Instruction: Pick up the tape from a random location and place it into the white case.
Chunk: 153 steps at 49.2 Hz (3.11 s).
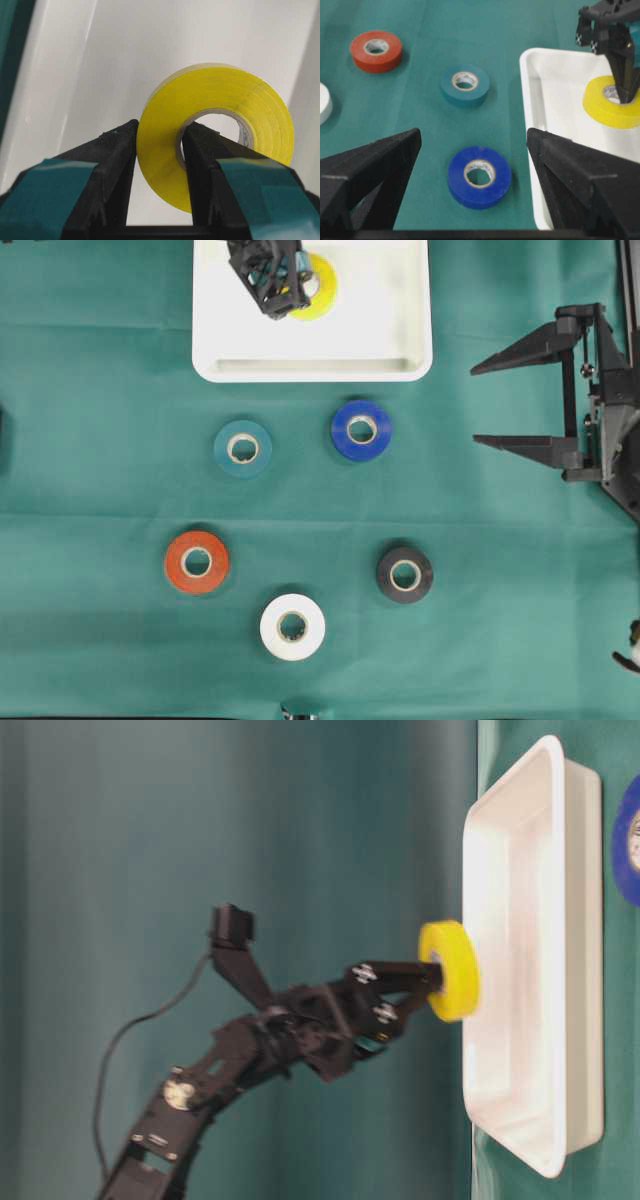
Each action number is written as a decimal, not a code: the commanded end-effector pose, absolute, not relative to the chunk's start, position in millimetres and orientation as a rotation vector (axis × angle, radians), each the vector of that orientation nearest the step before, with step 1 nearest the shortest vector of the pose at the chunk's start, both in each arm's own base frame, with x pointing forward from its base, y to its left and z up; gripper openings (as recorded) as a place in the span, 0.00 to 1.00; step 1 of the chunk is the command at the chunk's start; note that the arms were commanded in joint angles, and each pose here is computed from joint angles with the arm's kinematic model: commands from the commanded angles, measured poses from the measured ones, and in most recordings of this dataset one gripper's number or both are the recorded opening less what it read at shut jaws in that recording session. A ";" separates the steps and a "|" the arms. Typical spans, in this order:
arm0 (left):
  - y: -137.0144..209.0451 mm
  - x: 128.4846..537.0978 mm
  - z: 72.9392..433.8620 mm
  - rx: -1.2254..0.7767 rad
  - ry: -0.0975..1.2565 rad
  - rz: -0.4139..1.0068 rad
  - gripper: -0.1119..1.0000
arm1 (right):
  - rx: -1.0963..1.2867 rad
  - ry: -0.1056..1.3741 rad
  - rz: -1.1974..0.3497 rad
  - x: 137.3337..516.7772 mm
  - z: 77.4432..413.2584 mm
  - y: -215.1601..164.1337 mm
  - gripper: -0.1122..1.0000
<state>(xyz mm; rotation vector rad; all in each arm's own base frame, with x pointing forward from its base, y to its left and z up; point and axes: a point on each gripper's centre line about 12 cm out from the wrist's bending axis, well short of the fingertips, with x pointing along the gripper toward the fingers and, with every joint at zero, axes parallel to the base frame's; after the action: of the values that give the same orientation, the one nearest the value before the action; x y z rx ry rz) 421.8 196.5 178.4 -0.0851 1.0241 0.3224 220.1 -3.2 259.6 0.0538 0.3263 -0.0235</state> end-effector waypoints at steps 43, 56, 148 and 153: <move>199.8 429.4 157.4 -0.082 1.014 0.321 0.96 | 0.048 0.309 -0.022 225.8 264.4 -3.3 0.93; 200.4 429.1 157.4 -0.078 1.014 0.320 0.99 | 0.048 0.309 -0.023 225.8 264.4 -3.6 0.93; 45.7 407.6 327.0 0.052 0.882 0.055 0.99 | 0.049 0.297 -0.022 226.5 269.3 -3.3 0.93; 28.4 404.2 324.6 0.037 0.860 0.034 0.99 | 0.049 0.297 -0.023 226.5 269.3 -3.6 0.93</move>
<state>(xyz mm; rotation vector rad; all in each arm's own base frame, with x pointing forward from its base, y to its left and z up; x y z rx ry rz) 409.3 39.0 307.0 0.0412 0.9289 0.0455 222.5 -3.2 257.4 0.0508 0.3309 -0.0231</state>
